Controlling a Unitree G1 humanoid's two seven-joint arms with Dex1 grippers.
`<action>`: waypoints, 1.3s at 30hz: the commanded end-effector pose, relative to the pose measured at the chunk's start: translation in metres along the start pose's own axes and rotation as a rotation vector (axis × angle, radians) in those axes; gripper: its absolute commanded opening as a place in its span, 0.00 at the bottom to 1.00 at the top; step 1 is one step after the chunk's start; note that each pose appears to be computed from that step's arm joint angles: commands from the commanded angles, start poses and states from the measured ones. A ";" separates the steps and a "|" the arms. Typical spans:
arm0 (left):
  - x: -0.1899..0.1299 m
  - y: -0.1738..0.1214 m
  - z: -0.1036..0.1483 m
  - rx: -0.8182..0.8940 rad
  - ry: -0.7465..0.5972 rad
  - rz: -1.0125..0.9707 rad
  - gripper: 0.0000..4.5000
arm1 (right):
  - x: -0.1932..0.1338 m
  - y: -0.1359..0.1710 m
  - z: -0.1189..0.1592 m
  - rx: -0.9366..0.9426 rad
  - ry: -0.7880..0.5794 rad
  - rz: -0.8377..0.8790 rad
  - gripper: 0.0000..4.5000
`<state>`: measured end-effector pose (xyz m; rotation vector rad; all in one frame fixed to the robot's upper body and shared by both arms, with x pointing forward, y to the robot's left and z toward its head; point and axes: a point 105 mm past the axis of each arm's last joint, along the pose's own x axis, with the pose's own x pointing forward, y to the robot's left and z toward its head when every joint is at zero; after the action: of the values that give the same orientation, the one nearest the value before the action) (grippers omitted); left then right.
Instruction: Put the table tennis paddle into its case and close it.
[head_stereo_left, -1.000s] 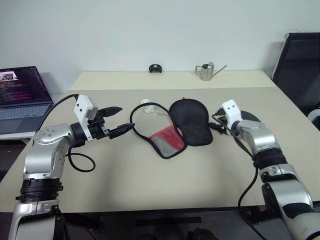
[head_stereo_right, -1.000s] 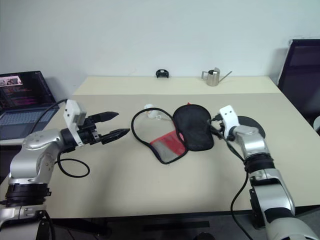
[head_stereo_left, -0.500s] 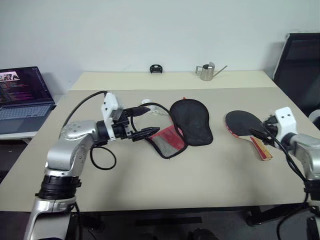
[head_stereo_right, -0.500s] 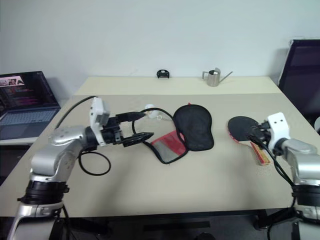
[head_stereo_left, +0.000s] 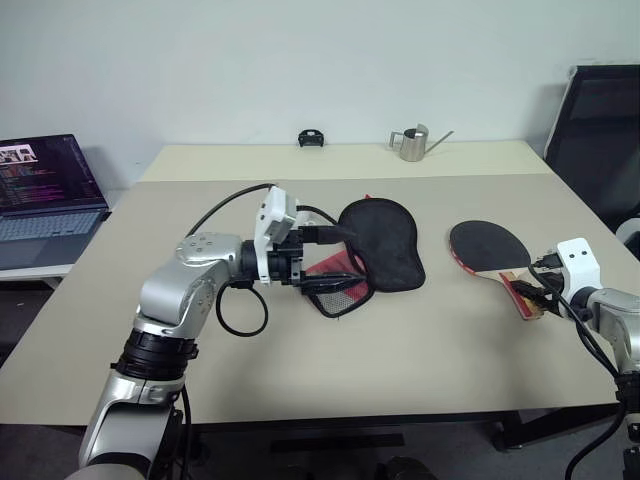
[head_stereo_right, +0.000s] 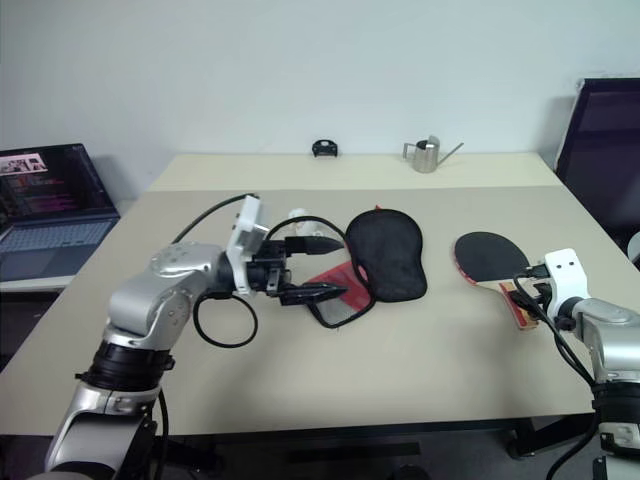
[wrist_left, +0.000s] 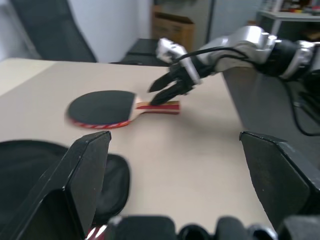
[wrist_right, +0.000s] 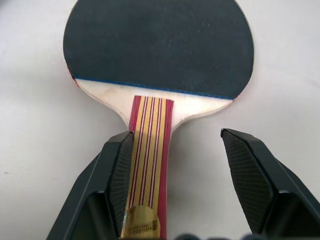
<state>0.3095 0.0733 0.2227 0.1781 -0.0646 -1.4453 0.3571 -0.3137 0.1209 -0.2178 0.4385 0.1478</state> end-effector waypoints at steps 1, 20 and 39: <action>0.005 -0.001 0.012 0.046 -0.018 -0.034 1.00 | 0.004 -0.005 0.009 -0.016 -0.021 -0.013 0.67; 0.000 0.001 0.011 0.053 -0.009 -0.015 1.00 | 0.017 0.013 -0.012 0.043 0.062 0.050 0.67; 0.001 0.003 0.009 0.053 -0.011 -0.001 1.00 | 0.032 0.014 -0.021 0.137 0.065 0.023 0.99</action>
<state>0.3120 0.0699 0.2228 0.2009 -0.0691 -1.4561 0.3738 -0.3062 0.0945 -0.1122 0.5005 0.1246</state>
